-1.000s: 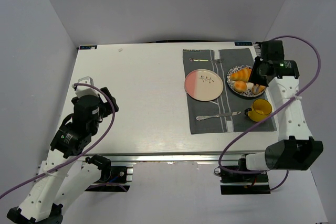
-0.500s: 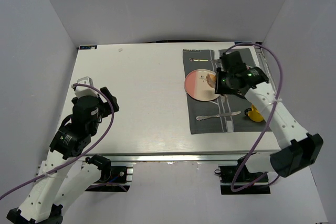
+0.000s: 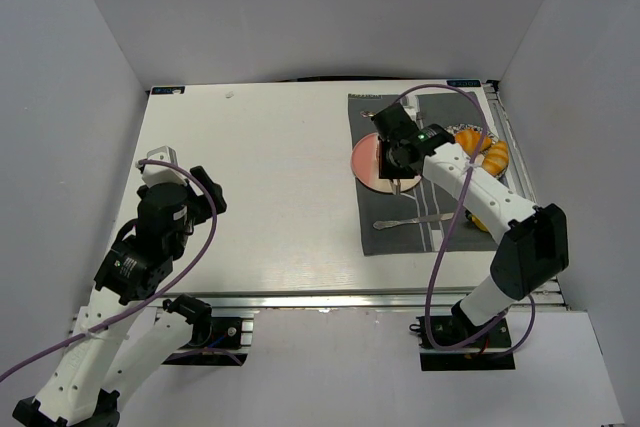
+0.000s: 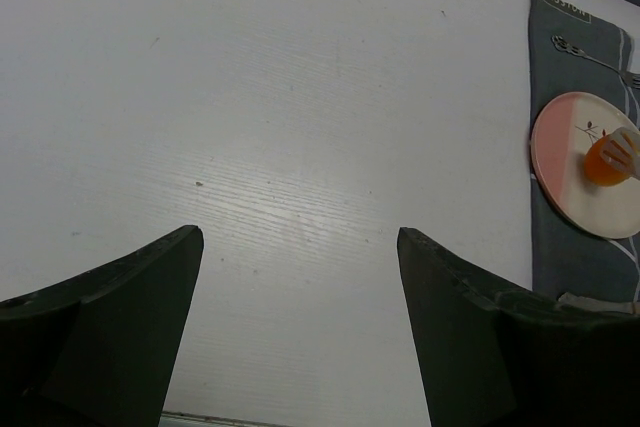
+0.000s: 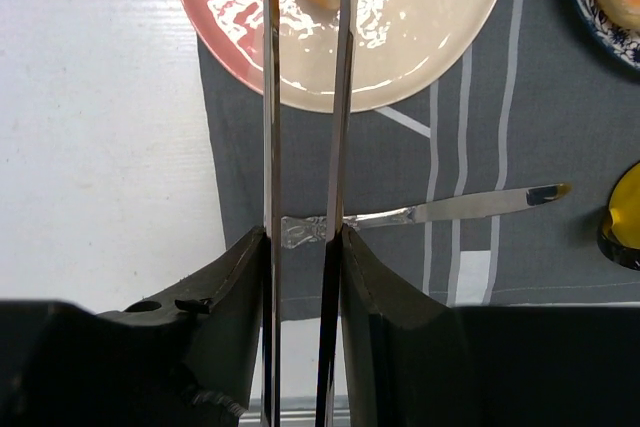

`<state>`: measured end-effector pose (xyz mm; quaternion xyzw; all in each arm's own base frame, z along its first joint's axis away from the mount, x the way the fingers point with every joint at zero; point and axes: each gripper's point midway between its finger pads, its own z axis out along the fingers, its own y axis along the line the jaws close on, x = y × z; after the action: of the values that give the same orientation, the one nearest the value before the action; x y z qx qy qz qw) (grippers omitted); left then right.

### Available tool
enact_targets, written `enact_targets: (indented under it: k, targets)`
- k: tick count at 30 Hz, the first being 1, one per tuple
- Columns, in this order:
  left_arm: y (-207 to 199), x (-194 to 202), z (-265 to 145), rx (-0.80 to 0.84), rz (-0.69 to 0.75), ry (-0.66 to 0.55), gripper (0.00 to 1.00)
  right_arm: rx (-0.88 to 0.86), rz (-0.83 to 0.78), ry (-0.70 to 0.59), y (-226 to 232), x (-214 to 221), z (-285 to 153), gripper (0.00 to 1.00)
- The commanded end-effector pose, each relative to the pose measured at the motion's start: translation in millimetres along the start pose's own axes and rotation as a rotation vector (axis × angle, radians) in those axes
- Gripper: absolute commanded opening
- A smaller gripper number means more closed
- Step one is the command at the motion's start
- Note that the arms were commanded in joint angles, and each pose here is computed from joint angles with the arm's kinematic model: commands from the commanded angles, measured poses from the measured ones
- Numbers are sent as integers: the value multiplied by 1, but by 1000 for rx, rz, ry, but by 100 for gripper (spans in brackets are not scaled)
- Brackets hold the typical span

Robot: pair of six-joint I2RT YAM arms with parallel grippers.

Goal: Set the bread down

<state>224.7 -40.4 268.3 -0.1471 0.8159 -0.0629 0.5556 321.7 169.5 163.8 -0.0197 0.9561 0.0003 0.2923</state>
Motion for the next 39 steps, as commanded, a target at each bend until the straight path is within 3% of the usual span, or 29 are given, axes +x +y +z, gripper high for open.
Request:
enact_targets:
  k: [1, 8, 18, 39]
  targets:
    - [-3, -1, -2, 18, -10, -4, 90, 71, 40, -116, -4, -27, -2, 24]
    - [-4, 1, 1, 19, -7, 4, 90, 41, 12, -86, 10, -18, 5, 31]
    - [-4, 3, 2, 17, -2, 8, 90, -4, 2, -86, 21, -13, -6, 54]
    - [-5, 4, 2, 21, -3, 10, 90, -70, 7, -113, 32, -12, -34, 56]
